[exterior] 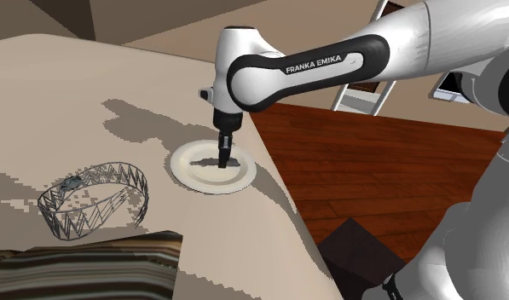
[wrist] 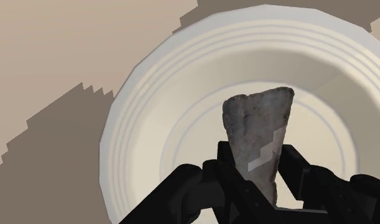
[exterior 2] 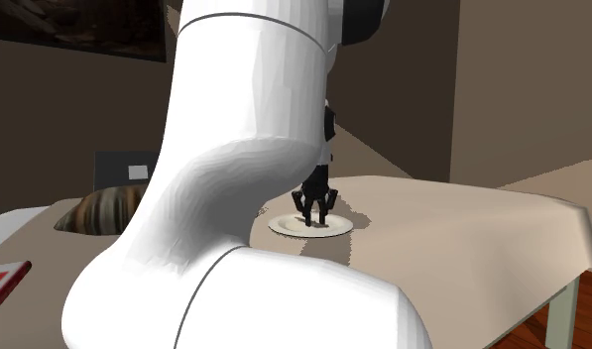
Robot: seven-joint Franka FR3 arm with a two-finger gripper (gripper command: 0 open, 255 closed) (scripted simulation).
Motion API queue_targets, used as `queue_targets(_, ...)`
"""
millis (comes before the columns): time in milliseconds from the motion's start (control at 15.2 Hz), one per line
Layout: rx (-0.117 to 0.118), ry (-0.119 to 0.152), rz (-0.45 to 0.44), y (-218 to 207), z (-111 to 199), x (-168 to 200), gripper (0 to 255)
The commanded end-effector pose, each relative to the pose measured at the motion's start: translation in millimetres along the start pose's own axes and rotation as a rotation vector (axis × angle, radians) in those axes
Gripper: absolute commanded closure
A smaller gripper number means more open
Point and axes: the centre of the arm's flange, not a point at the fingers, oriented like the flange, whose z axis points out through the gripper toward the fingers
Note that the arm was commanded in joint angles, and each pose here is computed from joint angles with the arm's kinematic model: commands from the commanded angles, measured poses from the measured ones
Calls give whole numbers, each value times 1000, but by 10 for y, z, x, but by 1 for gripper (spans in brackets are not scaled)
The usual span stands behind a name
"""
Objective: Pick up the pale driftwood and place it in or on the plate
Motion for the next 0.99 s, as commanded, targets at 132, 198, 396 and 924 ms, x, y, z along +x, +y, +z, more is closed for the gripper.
queue_targets(132,0,0,0,2,11,2,255)
queue_targets(198,0,0,0,2,11,2,255)
queue_targets(396,0,0,0,2,10,2,0)
queue_targets(924,0,0,0,2,-489,2,0)
